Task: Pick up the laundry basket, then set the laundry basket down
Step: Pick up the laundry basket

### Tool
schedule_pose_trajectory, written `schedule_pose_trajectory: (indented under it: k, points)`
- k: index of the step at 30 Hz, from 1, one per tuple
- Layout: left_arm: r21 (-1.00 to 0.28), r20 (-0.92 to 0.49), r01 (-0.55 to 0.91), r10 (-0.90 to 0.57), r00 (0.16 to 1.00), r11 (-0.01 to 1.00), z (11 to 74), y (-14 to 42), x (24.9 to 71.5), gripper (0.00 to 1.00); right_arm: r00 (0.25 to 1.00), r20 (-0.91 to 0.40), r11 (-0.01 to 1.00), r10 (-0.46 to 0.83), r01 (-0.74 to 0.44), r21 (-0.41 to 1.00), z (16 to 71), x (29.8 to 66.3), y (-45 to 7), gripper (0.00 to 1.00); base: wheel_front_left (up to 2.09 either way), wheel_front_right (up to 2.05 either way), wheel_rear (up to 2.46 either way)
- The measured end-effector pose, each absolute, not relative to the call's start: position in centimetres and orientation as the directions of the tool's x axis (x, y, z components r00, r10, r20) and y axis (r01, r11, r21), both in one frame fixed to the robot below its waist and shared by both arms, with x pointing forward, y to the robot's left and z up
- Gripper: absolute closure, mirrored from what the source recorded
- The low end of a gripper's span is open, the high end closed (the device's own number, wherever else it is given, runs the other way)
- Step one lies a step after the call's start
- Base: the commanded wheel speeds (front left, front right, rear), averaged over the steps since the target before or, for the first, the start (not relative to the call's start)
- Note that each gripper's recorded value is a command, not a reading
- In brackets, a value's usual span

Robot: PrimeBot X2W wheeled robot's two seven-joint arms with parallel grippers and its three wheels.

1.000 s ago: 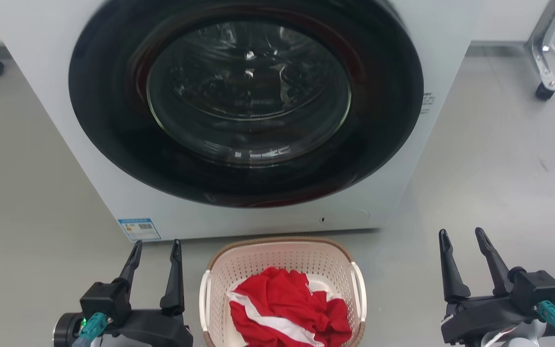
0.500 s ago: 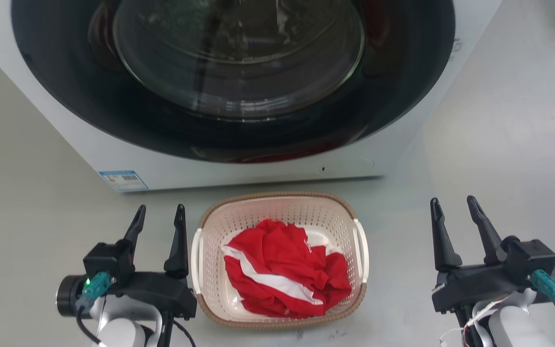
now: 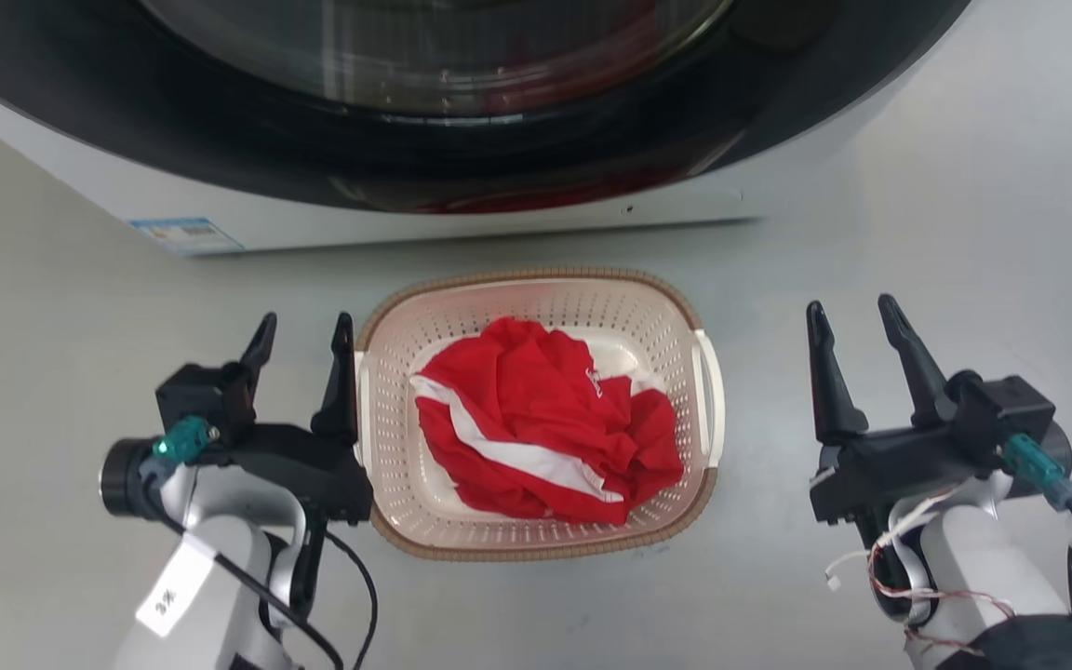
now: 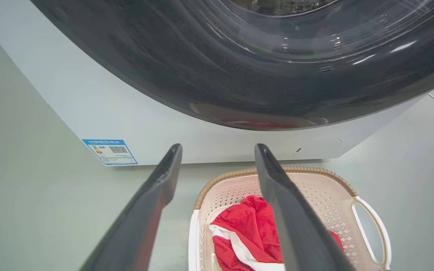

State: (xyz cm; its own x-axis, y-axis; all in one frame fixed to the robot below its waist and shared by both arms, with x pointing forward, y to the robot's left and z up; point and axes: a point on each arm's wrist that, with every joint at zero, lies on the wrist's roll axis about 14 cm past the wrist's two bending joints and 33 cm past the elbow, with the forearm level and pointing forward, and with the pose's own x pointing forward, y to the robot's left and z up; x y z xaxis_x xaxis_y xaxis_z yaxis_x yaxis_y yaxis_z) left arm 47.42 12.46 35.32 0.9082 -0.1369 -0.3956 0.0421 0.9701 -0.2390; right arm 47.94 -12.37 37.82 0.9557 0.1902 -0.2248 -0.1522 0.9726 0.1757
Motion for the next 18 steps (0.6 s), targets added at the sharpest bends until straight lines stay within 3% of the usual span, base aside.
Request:
schedule_pose_trajectory:
  k: [10, 18]
  points:
    - [-0.225, -0.527, 0.053, -0.167, 0.833, 0.973, 29.3, 12.6, 49.2, 0.0, 0.914, -0.335, 0.967, 0.23, -0.176, 0.183, 32.4, 50.1, -11.0, 0.0, 0.0, 0.0, 0.0]
    - [-0.23, -0.658, 0.043, -0.188, 0.729, 0.972, 23.8, 12.6, 47.5, 0.0, 0.851, -0.452, 0.961, 0.268, -0.202, 0.19, 27.6, 49.6, -9.8, 0.0, 0.0, 0.0, 0.0]
